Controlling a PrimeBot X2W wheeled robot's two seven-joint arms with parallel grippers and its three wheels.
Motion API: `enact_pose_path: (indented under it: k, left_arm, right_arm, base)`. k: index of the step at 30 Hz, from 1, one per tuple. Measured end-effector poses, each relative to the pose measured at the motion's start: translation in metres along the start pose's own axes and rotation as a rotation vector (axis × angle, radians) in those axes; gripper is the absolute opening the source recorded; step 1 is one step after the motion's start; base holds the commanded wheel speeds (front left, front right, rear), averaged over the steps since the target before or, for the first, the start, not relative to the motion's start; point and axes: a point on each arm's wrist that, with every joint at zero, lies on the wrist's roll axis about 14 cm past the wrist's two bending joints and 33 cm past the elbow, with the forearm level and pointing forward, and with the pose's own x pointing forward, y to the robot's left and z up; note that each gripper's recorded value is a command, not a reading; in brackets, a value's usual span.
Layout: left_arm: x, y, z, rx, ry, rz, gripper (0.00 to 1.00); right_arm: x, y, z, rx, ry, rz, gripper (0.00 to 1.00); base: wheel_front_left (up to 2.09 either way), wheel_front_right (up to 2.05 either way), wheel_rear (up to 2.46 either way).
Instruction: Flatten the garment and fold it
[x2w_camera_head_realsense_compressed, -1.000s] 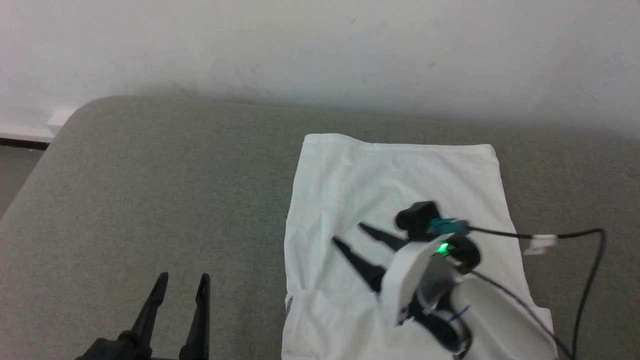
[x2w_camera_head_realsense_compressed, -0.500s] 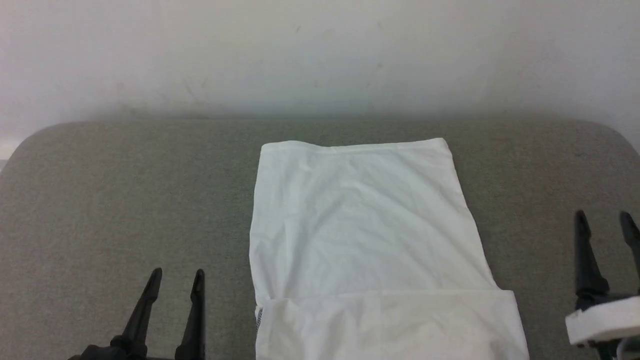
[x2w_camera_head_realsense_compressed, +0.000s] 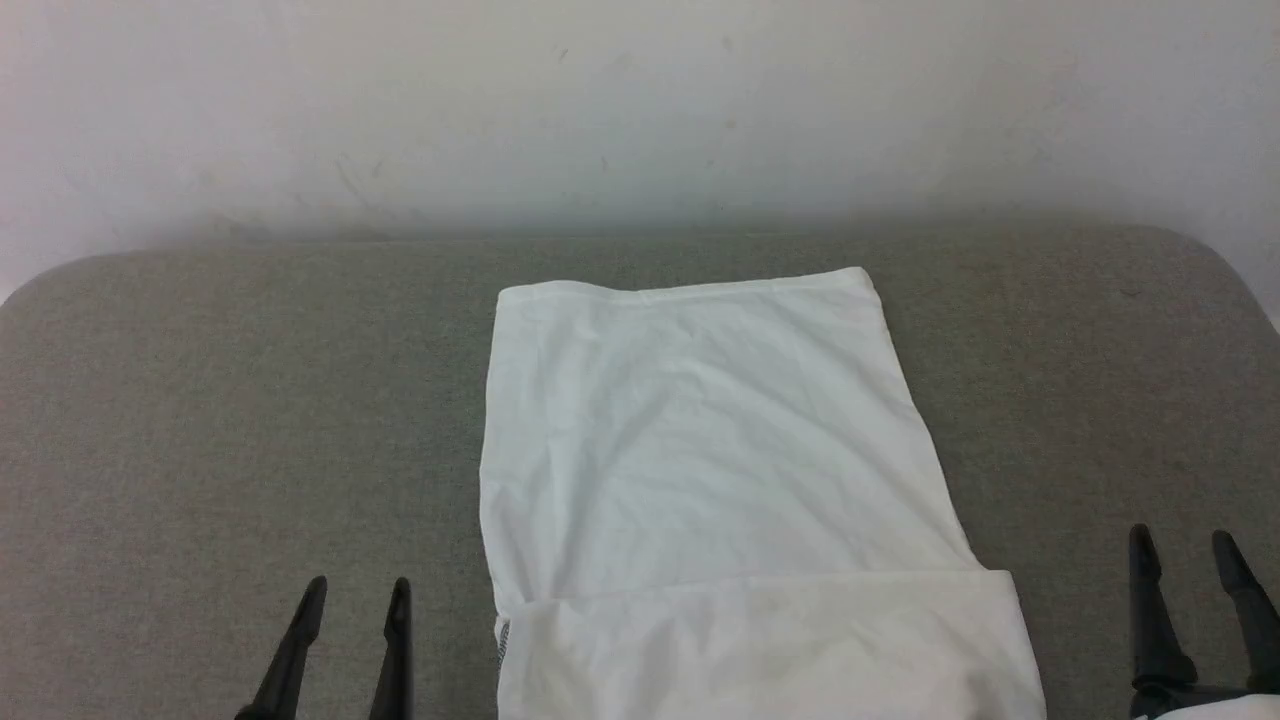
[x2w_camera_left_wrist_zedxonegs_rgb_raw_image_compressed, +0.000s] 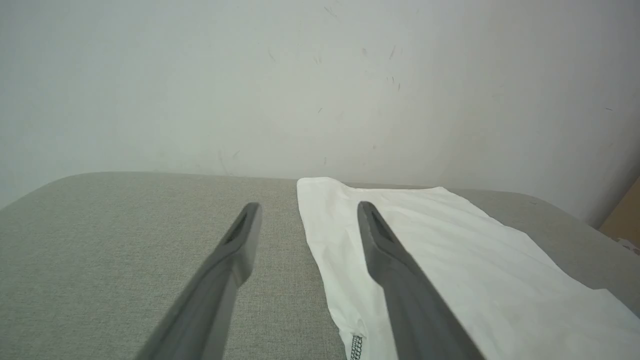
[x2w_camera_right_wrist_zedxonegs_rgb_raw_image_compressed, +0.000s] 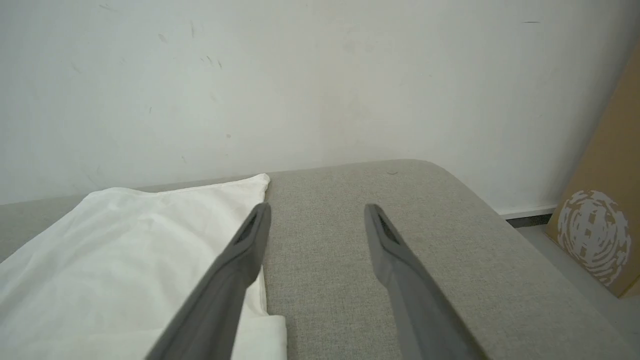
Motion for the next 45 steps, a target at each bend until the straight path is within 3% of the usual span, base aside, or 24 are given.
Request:
enact_pose_path:
  k: [8, 17, 22, 31, 38, 45]
  left_arm:
    - [0.026, 0.005, 0.018, 0.044, -0.041, -0.032, 1.0]
    - [0.15, -0.001, 0.084, 0.27, -0.028, -0.241, 1.0]
    - [0.214, -0.013, 0.092, 0.308, 0.067, -0.317, 1.0]
    - [0.282, 0.0, 0.005, 0.295, 0.437, -0.34, 1.0]
    - [0.286, 0.003, -0.083, 0.25, 0.724, -0.372, 1.0]
    - [0.28, 0.007, -0.148, 0.217, 0.894, -0.382, 1.0]
  right_arm:
    - [0.009, 0.008, 0.001, 0.0, -0.003, 0.021, 1.0]
    - [0.043, 0.021, 0.002, 0.004, -0.019, 0.052, 1.0]
    - [0.062, 0.024, -0.013, 0.007, 0.012, 0.055, 1.0]
    - [0.082, 0.019, -0.049, -0.003, 0.088, 0.035, 1.0]
    - [0.086, 0.007, -0.068, -0.027, 0.136, 0.002, 1.0]
    - [0.087, -0.004, -0.086, -0.049, 0.187, -0.029, 1.0]
  base:
    - [0.0, 0.0, 0.0]
    - [0.0, 0.0, 0.0]
    - [0.0, 0.0, 0.0]
    - [0.0, 0.0, 0.0]
    - [0.0, 0.0, 0.0]
    - [0.0, 0.0, 0.0]
